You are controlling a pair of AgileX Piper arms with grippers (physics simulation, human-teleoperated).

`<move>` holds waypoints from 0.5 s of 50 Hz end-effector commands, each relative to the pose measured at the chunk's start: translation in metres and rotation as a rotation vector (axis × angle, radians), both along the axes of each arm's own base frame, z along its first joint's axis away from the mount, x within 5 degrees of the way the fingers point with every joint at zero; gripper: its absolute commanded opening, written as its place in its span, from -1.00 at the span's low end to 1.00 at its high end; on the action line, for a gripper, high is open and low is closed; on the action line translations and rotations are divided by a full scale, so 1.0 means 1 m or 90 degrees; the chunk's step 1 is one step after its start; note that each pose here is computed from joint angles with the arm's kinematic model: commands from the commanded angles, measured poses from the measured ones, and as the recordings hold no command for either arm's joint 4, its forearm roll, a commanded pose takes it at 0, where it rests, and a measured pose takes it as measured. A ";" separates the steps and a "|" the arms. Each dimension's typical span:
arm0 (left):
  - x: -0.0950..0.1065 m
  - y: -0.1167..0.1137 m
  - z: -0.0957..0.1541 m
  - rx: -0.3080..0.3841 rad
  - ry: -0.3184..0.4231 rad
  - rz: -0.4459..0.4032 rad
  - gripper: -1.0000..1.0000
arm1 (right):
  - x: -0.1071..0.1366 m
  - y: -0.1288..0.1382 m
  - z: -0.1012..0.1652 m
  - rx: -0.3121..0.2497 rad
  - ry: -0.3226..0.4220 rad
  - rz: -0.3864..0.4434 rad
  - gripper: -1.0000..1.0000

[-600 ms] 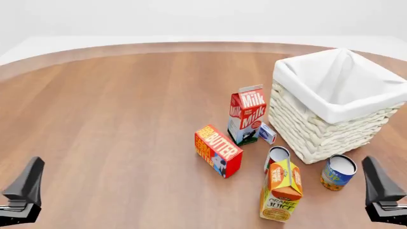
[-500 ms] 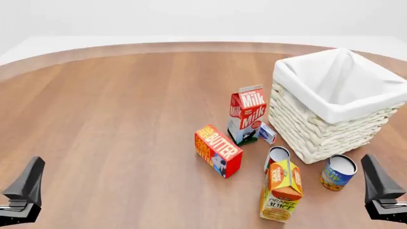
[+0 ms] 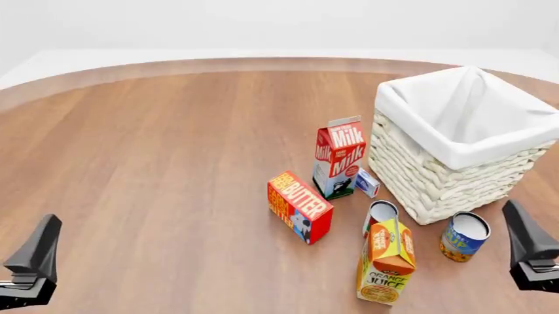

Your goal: Pick up the alphabet soup, and put it in the basket.

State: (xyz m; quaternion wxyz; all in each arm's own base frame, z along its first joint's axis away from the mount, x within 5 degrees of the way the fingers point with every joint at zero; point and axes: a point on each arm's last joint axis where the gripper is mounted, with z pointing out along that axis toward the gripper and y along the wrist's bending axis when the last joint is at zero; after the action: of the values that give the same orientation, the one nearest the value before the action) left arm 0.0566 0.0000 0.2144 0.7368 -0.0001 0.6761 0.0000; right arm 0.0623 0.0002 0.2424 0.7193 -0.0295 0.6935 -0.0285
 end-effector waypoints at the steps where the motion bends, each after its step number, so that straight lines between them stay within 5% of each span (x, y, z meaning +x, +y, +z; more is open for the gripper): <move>1: 0.000 0.000 0.000 0.000 0.000 0.000 1.00 | 0.002 0.000 0.004 -0.015 0.029 0.003 1.00; 25: 0.000 0.000 0.000 0.000 0.000 0.000 1.00 | 0.008 -0.001 -0.012 -0.010 0.093 -0.007 1.00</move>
State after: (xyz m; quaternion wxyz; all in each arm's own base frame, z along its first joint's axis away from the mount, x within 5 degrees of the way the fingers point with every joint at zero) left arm 0.0566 0.0000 0.2144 0.7369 -0.0001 0.6761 0.0000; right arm 0.0678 -0.0001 0.2359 0.6814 -0.0362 0.7302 -0.0347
